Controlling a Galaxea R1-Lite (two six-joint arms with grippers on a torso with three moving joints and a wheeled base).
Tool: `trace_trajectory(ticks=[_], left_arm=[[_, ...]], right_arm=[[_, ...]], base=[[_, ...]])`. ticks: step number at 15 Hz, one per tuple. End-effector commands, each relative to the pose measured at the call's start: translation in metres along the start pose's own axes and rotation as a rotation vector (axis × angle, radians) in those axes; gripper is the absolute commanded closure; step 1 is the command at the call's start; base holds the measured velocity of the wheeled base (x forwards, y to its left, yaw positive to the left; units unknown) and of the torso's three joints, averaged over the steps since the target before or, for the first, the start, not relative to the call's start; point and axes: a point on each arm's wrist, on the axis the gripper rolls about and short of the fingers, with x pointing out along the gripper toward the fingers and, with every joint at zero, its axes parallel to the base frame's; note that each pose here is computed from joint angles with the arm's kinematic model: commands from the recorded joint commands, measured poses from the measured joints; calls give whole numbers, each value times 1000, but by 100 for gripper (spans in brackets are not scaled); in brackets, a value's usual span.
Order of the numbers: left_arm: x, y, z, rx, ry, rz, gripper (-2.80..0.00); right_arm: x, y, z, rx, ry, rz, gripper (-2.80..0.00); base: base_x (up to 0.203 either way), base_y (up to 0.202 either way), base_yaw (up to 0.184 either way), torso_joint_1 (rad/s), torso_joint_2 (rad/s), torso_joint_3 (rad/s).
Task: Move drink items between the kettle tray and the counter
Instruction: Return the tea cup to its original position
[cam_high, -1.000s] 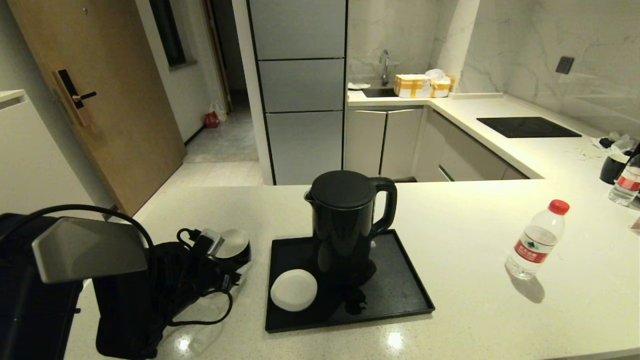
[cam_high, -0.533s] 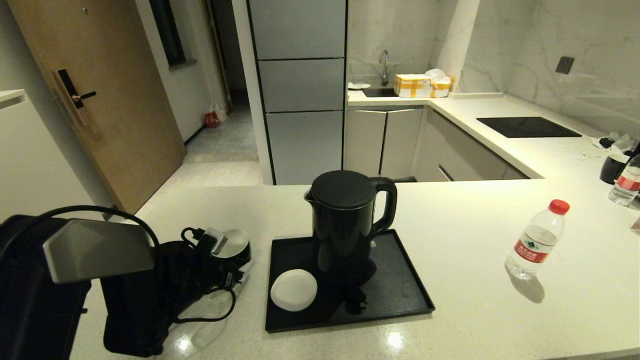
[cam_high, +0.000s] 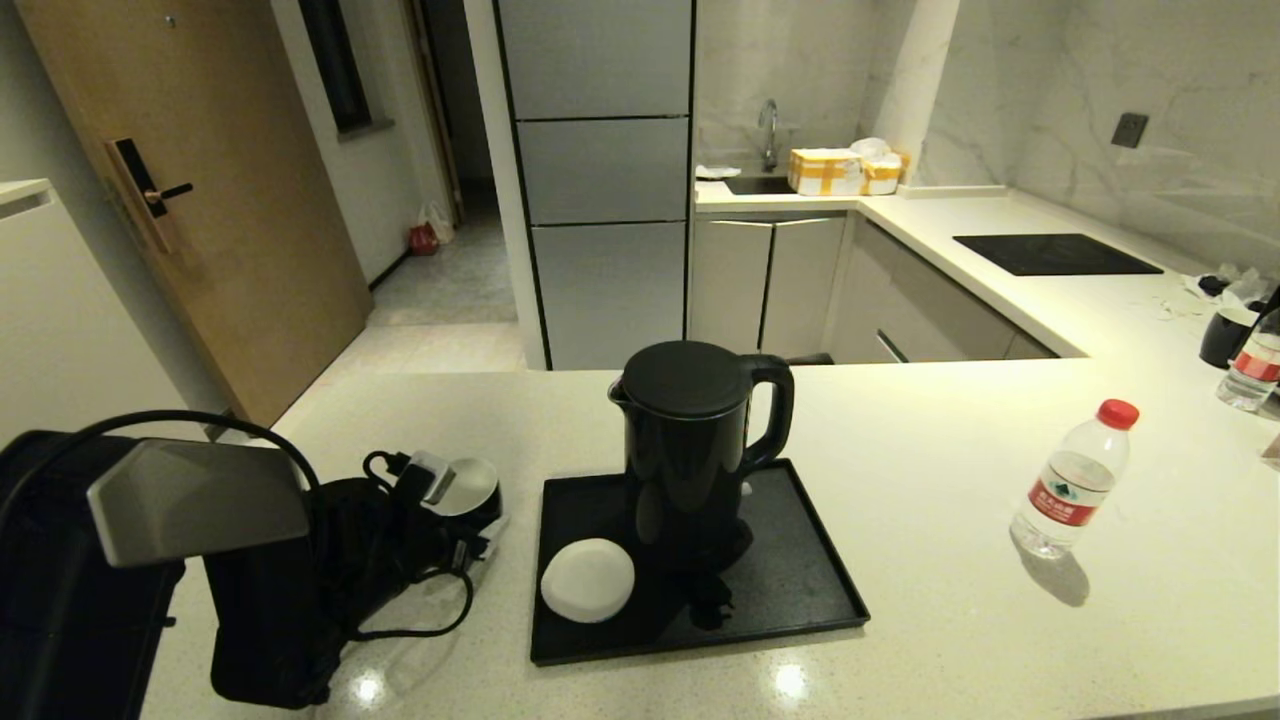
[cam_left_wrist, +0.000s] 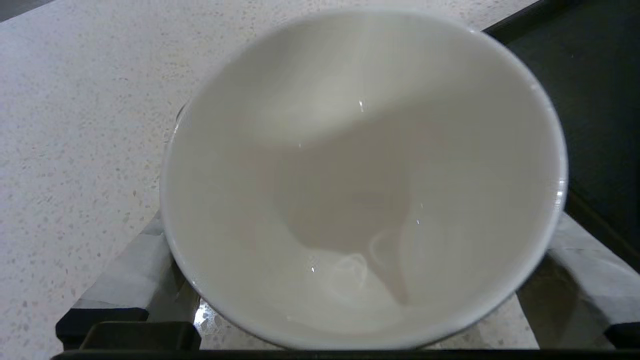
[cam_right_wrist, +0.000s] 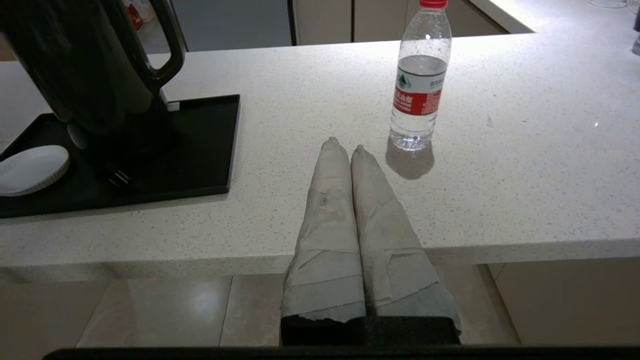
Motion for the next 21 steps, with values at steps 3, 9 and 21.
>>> trace_trajectory(ticks=[3,9,21], left_arm=[[1,0,-1,2,-3,2,-280],[1,-1,-1,4,1,4,0],[-12,-7,17,-46,-33,-18,0]], right_arm=[[0,0,-1,-1,4,0,0],[0,0,-1,-1,4,0,0],[0,0,-1,-1,4,0,0]], base=[[0,0,0,0,0,0],[0,0,0,0,0,0],[0,0,0,0,0,0]])
